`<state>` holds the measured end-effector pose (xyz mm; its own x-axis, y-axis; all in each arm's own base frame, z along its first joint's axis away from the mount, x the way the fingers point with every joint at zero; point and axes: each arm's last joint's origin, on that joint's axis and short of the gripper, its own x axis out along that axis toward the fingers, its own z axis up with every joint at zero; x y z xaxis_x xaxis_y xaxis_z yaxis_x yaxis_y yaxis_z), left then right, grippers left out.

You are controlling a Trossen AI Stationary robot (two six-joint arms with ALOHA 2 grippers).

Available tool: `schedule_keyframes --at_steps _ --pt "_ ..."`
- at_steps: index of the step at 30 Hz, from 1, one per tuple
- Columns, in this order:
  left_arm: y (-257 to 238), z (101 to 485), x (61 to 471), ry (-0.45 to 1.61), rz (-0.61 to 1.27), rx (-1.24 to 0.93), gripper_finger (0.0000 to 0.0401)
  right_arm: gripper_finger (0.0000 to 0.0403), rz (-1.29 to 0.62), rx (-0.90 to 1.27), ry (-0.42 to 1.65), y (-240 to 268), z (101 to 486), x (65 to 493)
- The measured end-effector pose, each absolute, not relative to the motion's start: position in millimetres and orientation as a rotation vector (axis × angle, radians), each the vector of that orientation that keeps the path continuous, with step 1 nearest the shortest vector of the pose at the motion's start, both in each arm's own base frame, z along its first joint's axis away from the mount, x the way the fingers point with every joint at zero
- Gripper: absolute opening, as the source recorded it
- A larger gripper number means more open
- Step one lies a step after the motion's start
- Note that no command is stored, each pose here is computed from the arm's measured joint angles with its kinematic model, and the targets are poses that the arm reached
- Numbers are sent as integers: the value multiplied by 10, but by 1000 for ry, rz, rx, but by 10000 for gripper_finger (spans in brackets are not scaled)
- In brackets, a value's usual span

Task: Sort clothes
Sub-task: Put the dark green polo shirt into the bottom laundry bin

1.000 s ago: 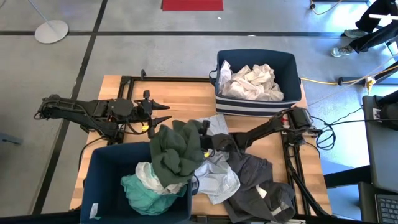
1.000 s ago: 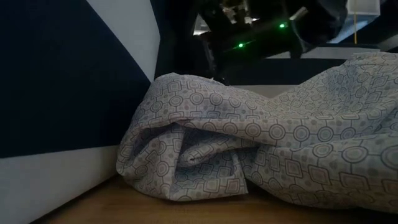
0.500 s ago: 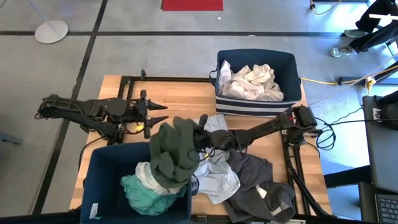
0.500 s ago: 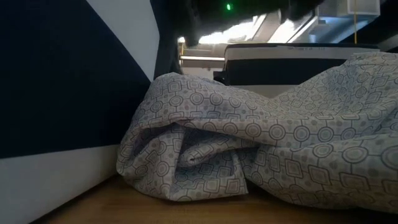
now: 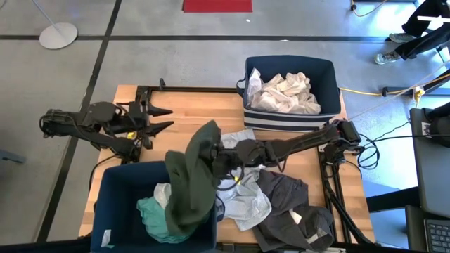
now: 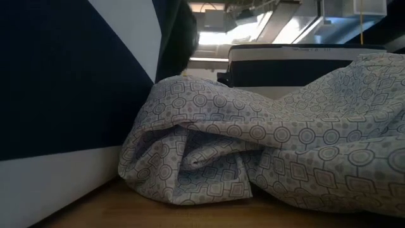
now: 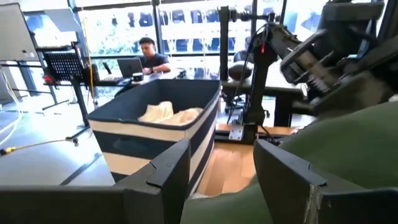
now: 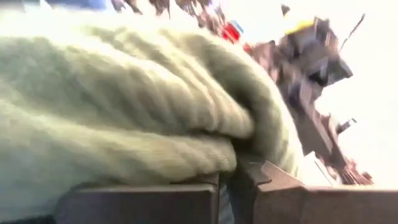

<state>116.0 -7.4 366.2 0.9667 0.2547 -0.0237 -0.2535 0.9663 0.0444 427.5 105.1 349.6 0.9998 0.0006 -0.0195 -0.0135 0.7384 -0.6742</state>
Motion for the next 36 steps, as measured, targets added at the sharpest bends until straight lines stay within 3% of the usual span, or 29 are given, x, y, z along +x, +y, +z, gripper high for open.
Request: schedule_keyframes --at_steps 11,21,29,32,36 --pt "-60 3665 1095 27 259 49 166 18 319 -643 -246 1205 3991 4254" --pt "-60 3659 1097 33 259 53 166 19 697 -419 -293 1406 3928 4480" --pt "-60 3623 1096 68 259 52 166 26 572 -352 53 1424 3466 4641" --pt "-60 3619 1096 71 259 49 166 60 479 -330 206 1391 3315 4654" --pt "-60 3618 1098 73 259 53 166 137 400 -325 300 1367 3253 4635"
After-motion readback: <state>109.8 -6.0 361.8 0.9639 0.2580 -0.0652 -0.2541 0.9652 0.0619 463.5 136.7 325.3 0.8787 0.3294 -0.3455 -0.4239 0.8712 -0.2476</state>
